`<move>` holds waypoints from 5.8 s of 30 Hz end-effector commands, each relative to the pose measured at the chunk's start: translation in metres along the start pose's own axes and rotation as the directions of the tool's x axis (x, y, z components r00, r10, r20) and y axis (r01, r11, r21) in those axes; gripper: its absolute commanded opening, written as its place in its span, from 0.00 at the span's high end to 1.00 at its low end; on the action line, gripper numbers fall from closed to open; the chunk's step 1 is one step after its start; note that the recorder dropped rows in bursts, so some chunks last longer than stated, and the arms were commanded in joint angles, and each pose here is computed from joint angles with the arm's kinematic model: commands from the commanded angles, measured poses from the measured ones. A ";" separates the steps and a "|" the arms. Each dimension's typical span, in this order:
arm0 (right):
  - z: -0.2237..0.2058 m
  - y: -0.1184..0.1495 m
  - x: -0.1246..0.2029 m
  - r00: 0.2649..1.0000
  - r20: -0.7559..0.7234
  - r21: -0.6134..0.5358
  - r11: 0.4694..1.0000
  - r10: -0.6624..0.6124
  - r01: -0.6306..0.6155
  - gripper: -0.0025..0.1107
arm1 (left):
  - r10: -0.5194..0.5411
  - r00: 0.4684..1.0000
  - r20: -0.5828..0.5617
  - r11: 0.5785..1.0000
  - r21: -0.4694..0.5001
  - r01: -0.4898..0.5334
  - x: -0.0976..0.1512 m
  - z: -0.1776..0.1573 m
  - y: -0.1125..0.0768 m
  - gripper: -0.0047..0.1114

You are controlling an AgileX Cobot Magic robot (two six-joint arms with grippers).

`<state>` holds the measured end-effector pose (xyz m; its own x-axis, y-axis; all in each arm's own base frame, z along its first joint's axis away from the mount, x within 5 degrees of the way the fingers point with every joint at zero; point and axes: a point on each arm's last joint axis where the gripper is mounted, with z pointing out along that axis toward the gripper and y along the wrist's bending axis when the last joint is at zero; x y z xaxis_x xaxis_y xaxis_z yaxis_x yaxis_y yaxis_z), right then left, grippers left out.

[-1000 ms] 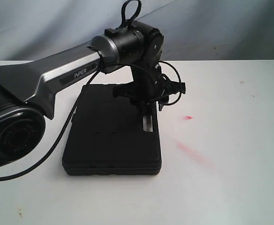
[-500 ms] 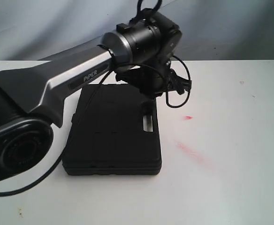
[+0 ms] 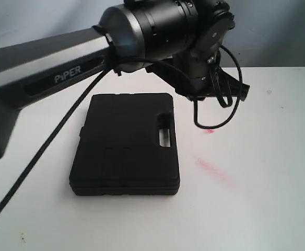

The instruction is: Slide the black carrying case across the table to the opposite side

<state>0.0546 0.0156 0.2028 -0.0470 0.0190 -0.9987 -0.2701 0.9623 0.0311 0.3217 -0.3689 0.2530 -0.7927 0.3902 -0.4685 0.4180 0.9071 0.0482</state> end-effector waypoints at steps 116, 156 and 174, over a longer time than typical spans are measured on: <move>0.000 0.000 0.001 1.000 0.004 0.005 1.000 -0.002 0.002 0.98 | -0.067 0.500 0.864 0.953 -0.092 0.288 0.376 -0.130 0.214 0.96; 0.000 0.000 -0.003 0.999 0.045 0.005 1.000 -0.003 0.002 0.98 | -0.067 0.500 0.864 0.953 -0.092 0.288 0.376 -0.130 0.214 0.96; -0.009 0.005 -0.040 0.939 0.113 -0.080 0.945 0.325 -0.317 0.98 | -0.067 0.500 0.864 0.953 -0.092 0.288 0.376 -0.130 0.214 0.96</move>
<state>0.0509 0.0156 0.2308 -0.0108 0.3740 -0.9274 -0.2975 0.8842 0.3600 0.0560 -0.0080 0.2031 -0.0391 -0.0070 -0.9992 0.1320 0.9912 -0.0121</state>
